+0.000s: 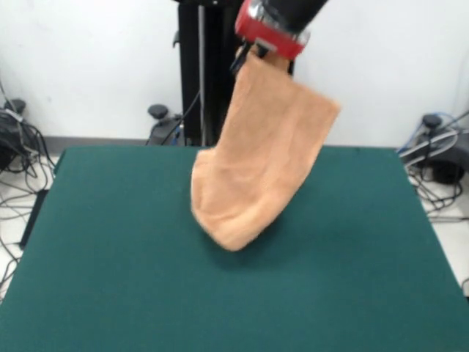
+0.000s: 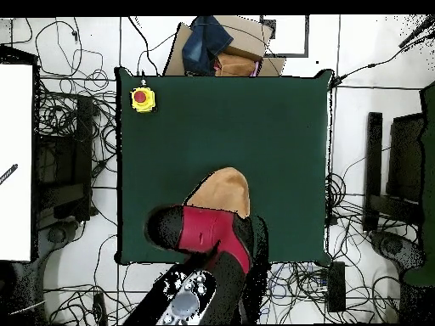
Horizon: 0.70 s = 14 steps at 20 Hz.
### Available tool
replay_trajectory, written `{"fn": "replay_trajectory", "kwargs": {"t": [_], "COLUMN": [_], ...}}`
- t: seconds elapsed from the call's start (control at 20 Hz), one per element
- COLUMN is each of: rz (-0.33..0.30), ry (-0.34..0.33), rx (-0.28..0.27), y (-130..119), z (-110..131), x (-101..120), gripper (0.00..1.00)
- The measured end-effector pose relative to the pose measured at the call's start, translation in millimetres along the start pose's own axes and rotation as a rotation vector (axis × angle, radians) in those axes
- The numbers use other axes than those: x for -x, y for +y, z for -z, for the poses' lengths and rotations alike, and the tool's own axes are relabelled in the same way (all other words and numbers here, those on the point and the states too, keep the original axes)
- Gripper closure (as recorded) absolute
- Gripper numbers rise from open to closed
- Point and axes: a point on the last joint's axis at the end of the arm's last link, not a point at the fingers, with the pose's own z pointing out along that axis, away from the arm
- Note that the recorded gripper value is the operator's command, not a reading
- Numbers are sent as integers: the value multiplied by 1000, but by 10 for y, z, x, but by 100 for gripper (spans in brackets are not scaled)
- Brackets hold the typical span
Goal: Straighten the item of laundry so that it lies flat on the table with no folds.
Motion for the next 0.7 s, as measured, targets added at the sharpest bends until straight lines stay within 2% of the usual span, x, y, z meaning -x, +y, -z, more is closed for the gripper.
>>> {"fn": "replay_trajectory", "kwargs": {"t": [0.05,0.3,0.55,0.7], "rz": [-24,-73,-98,-112], "ry": [21,23,-54,-118], "rx": [32,107,129,150], "y": [-101,-362,-629,-772], "z": [264,759,999,1006], "x": [3,76,241,402], "gripper": [100,100,100,100]}}
